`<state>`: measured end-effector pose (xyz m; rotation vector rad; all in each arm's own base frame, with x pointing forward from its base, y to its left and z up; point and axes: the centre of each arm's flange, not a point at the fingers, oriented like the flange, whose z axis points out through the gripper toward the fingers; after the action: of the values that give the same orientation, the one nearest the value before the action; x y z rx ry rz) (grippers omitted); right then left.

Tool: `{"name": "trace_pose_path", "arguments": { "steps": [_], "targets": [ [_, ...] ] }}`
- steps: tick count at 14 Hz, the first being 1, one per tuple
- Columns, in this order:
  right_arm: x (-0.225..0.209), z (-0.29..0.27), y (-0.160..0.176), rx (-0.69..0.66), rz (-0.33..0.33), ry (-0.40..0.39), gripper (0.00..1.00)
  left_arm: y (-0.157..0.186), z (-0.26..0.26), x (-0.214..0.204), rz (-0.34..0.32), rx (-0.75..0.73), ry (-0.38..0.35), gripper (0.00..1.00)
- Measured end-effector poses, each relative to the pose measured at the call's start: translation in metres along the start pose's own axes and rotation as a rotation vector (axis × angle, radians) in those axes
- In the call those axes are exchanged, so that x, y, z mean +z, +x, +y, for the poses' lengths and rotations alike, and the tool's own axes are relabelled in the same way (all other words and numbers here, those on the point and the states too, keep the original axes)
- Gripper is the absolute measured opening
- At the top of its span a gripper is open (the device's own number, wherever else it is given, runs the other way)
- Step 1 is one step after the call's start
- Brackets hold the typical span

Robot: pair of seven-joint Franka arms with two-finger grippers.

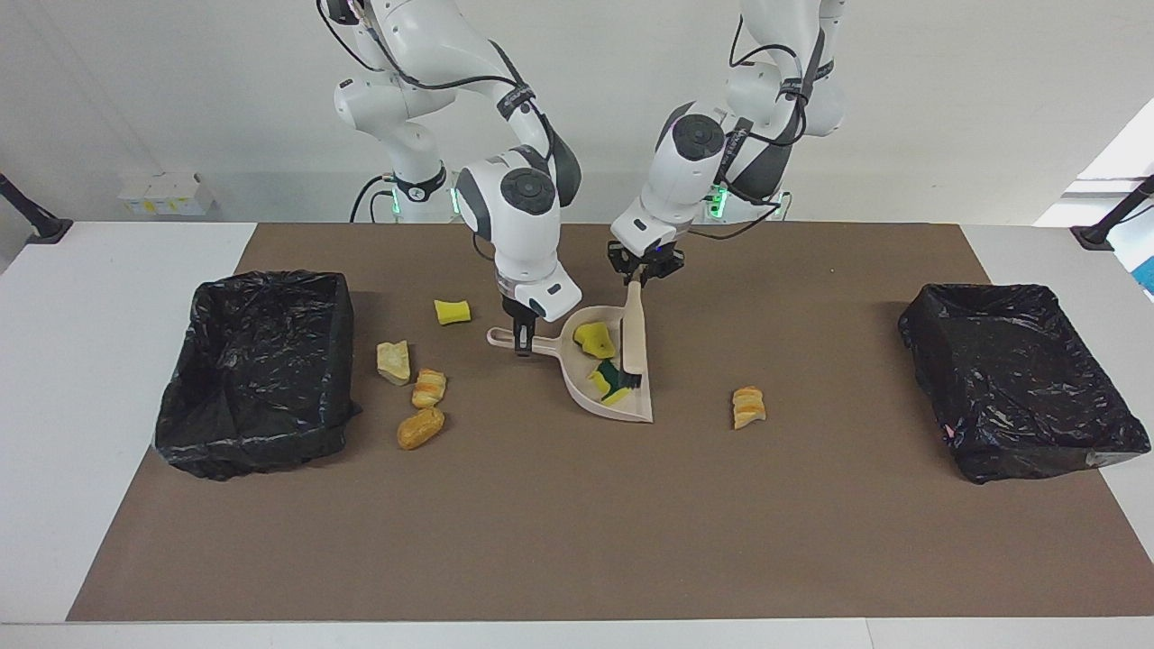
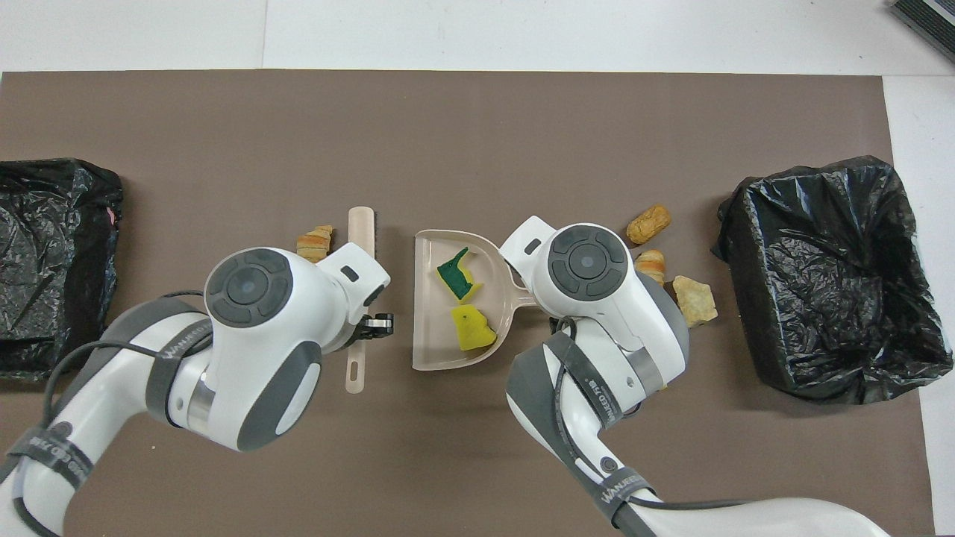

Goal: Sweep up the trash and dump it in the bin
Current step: 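Sweep the sponge and bread with the left gripper's brush into the dustpan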

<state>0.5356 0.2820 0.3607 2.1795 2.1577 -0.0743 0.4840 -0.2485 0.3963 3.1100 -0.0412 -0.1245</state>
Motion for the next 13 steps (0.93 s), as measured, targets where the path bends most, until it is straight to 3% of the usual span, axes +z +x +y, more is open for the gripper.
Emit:
{"name": "trace_pose_path", "arguments": {
  "steps": [3,7,10,13],
  "targets": [
    [0.0,0.0,0.0,0.0,0.0,0.0,0.31,0.036,-0.063,-0.011,-0.034,0.023,0.081,0.26],
    [0.0,0.0,0.0,0.0,0.0,0.0,0.31,0.062,-0.148,-0.008,-0.045,0.186,0.062,0.26],
    [0.0,0.0,0.0,0.0,0.0,0.001,0.31,0.065,-0.177,0.01,-0.077,0.249,0.053,0.26],
    [0.001,0.0,0.0,0.0,0.0,0.001,0.31,0.057,-0.171,0.026,-0.105,0.274,0.036,0.26]
  ]
}}
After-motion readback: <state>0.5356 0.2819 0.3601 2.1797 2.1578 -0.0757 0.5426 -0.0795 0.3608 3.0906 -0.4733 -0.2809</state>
